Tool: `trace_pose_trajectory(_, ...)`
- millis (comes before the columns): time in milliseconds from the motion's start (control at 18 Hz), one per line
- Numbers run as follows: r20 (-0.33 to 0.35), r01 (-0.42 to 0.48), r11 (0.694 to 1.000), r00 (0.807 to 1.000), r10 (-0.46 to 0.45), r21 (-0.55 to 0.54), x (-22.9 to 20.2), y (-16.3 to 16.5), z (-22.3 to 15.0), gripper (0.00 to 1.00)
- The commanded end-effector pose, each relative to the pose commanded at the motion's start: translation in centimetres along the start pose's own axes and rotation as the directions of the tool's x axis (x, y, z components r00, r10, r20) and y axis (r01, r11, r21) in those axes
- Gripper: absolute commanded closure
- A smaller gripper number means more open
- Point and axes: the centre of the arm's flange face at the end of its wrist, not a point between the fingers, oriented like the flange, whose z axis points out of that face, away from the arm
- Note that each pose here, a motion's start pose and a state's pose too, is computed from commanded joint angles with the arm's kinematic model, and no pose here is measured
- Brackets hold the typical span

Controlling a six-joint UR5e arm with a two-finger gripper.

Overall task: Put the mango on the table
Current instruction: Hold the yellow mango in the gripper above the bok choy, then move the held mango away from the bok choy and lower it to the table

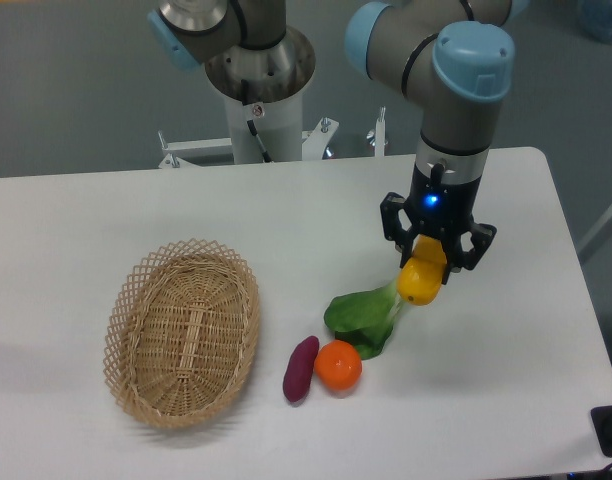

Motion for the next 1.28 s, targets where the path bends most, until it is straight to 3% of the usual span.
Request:
trace_pose_trajectory(556,-0.039,-0.055,0.998,0.998,0.054,-0.025,0.8,2.4,1.9,0.45)
trace_pose_trajectory(889,-0.076,-0.146,0.989,0.987,0.143,-0.036,1.7,3.4,3.7,0.46)
trace_pose_trajectory(1278,-0.021,-0.221,0.975,0.975,0.22,-0.036,0.9,5.6,7.4,0.47)
